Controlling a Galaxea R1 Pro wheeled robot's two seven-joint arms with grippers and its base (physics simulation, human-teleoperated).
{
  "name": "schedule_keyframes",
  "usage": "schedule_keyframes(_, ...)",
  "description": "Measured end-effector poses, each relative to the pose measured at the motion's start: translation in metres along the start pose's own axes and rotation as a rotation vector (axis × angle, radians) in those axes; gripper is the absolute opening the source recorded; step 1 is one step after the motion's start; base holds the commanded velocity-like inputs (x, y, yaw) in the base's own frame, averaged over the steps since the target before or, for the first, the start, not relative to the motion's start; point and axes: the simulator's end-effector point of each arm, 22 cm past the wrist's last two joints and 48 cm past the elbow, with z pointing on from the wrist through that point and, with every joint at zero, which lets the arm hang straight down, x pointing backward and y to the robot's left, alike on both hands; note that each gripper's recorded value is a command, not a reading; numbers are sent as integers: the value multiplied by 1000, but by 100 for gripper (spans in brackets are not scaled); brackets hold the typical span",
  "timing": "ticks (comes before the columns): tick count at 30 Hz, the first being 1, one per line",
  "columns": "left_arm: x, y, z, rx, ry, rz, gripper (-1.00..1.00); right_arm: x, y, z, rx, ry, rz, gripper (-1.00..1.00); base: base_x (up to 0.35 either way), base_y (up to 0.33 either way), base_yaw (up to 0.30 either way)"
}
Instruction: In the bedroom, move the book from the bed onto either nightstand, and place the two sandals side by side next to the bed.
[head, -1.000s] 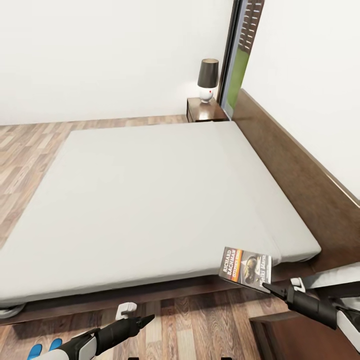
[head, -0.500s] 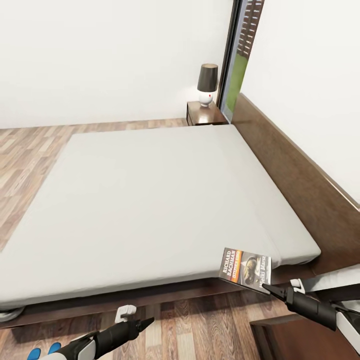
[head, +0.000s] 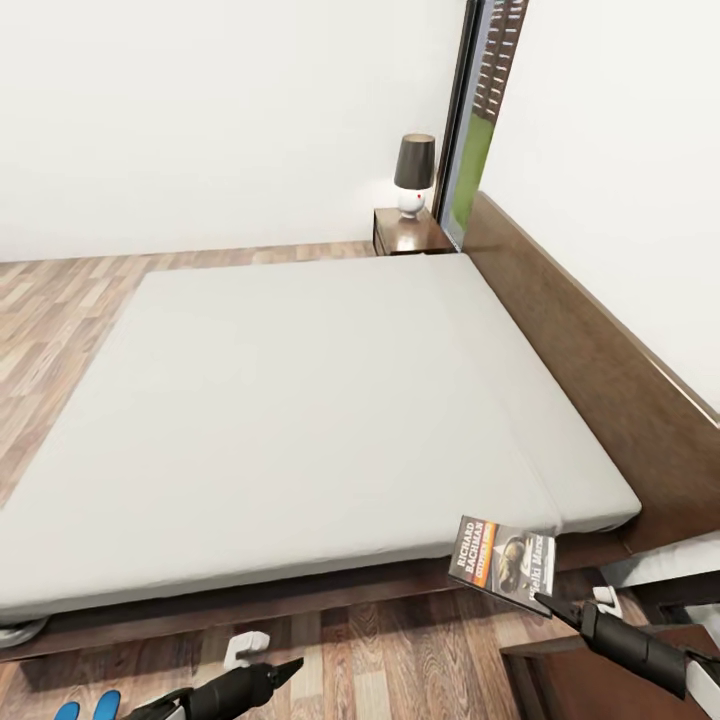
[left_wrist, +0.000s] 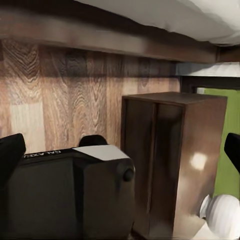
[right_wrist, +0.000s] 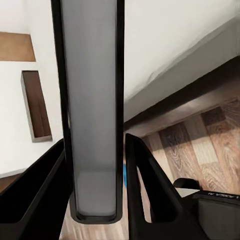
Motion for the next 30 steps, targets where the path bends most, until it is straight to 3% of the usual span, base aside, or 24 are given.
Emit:
schedule_keyframes(7,14,5,-4,-25,11,-8,100,21,-21,-11,52,16,62,-100,0,0,0)
schedule_keyframes(14,12,3,-5,-24,5,-2,100,23,-22,-14,59,10,74,-100,0,0,0)
schedule_keyframes(17,13,6,-8,-31,5,-2,100,21,-21,-15,57,0,52,-100,0,0,0)
schedule_keyframes(21,14,8,-8,-47,5,2,100,14,-19,-16,54,-28,-18,-100,0,0,0)
schedule_keyframes(30,7,18,-10,-106,-12,17,100,9,-14,-17,47,-44,-49,-100,0,0,0)
